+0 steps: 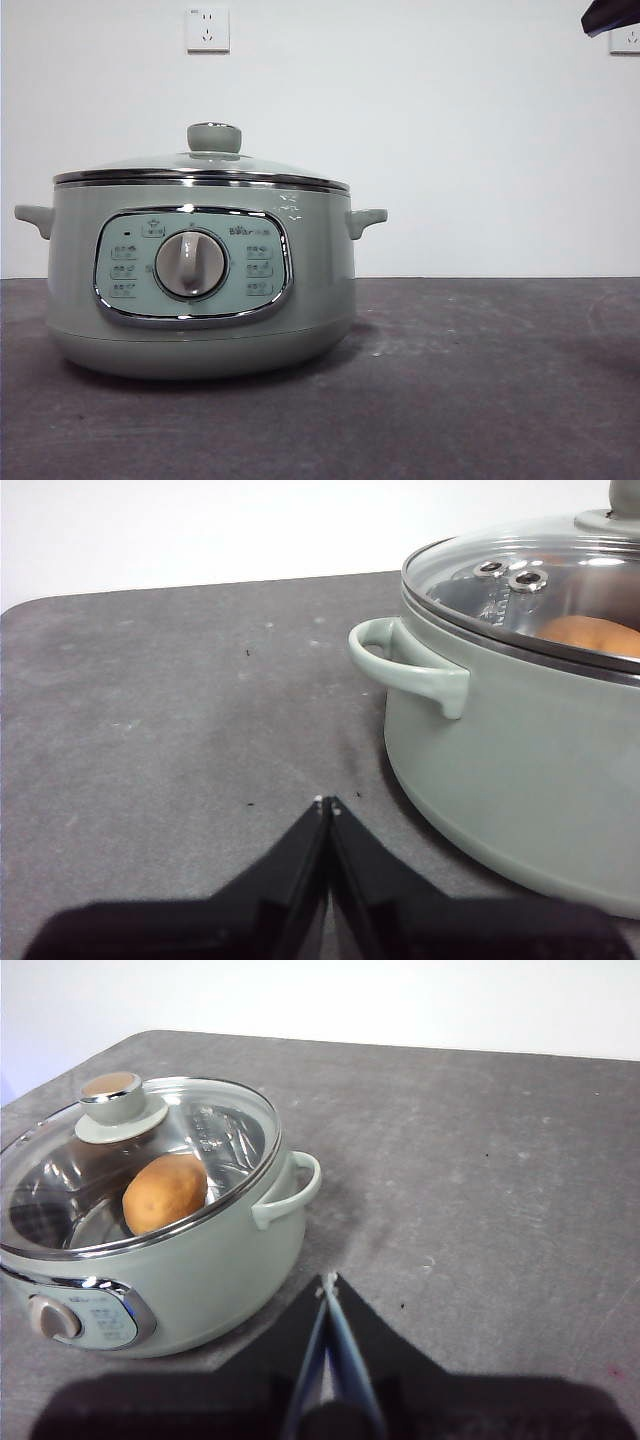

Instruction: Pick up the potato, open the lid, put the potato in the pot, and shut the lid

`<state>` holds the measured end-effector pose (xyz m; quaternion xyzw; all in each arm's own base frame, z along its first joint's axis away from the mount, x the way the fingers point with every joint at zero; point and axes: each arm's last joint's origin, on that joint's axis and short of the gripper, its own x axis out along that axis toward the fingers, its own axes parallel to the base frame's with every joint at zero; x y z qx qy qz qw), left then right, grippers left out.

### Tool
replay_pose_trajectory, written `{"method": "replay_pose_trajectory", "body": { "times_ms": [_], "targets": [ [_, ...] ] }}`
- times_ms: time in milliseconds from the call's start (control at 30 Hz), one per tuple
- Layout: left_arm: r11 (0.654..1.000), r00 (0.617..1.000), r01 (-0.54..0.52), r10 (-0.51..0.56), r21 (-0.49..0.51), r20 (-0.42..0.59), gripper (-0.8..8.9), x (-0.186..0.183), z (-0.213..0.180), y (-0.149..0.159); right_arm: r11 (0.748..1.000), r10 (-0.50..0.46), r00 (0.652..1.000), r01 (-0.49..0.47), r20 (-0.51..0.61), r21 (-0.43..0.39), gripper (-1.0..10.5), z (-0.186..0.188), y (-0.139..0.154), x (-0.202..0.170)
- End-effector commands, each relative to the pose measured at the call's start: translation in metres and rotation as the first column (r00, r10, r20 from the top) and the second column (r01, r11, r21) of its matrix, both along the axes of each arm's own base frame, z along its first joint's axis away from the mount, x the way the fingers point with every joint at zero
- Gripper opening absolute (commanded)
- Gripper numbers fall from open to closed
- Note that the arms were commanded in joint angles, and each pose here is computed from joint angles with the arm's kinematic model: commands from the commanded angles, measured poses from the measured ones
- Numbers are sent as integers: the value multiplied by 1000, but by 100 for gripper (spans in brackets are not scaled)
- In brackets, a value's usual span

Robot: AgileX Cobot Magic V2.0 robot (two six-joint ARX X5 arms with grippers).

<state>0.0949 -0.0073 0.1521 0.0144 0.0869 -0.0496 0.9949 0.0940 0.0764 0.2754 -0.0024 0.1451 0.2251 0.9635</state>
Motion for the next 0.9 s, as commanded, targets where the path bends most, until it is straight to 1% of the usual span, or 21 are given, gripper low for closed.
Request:
{"method": "replay_pose_trajectory", "body": {
  "times_ms": [33, 767, 833, 900],
  "targets": [
    [1000, 1000, -6, 6, -5, -10, -3, 1, -5, 0, 1000, -4, 1000, 4, -3, 7, 1, -1, 0, 0],
    [1000, 1000, -6, 6, -5, -10, -3, 1, -5, 0, 1000, -3, 1000, 3, -3, 7, 2, -1, 0, 0],
    [1000, 1000, -6, 6, -5, -10, -3, 1, -5, 0, 999, 13, 1000, -12, 23, -45, 1, -1, -1, -1],
    [1000, 1000, -5, 5, -5, -10, -4, 1, -5, 0, 996, -5, 999, 9, 42, -85, 1, -1, -7, -3]
  ]
}}
